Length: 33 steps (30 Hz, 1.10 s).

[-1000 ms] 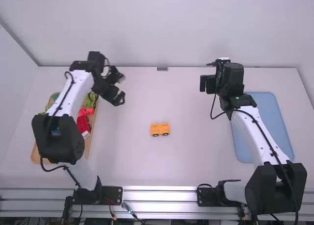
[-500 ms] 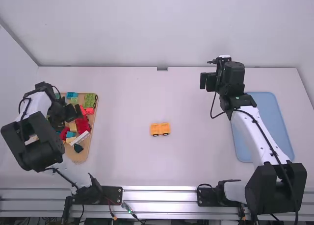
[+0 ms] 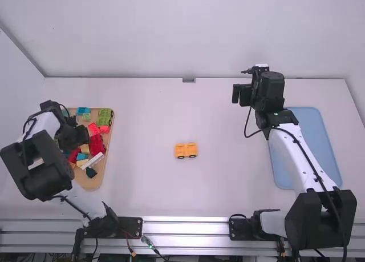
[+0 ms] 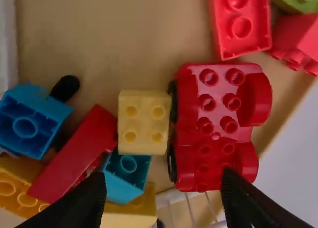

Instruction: Assemble lego blocks to make yellow taxi

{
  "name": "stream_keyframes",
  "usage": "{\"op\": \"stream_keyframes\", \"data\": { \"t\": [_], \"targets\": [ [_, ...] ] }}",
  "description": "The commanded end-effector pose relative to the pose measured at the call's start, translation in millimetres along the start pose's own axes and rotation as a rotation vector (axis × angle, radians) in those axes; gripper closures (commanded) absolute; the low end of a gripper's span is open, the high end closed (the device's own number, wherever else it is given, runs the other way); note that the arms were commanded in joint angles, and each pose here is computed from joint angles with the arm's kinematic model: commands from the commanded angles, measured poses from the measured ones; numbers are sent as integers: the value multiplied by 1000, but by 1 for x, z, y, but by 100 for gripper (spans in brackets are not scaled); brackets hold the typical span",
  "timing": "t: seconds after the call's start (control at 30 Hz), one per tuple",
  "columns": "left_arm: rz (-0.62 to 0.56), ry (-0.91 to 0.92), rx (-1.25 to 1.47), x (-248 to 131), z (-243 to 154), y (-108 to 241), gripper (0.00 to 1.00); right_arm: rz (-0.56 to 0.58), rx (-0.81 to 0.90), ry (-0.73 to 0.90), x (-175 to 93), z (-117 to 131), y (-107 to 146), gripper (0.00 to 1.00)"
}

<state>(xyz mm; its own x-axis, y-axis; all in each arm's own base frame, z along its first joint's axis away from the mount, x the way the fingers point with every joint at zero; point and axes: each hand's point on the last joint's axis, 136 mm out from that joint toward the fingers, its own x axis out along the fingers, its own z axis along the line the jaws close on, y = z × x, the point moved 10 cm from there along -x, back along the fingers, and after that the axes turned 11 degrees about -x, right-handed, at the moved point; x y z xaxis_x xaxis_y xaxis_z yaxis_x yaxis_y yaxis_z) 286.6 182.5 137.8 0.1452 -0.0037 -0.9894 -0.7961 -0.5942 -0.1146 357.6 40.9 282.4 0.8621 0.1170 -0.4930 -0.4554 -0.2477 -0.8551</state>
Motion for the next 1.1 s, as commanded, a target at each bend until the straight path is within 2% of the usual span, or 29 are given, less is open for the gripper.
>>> {"op": "stream_keyframes", "data": {
  "t": [0.0,0.13,0.23,0.93,1.07],
  "targets": [
    [1,-53,21,5,-1,3,46,-29,8,4,-1,-2,-13,1],
    [-2,-128,-12,7,3,5,48,-29,8,5,-1,-2,-13,1],
    [-23,-123,-10,11,3,4,51,-29,8,4,-1,-2,-13,1],
    [-70,-118,15,27,4,7,56,-29,8,3,-1,-1,-13,1],
    [-63,-14,56,27,-1,7,58,-29,8,3,-1,-1,-13,1]
  ]
}}
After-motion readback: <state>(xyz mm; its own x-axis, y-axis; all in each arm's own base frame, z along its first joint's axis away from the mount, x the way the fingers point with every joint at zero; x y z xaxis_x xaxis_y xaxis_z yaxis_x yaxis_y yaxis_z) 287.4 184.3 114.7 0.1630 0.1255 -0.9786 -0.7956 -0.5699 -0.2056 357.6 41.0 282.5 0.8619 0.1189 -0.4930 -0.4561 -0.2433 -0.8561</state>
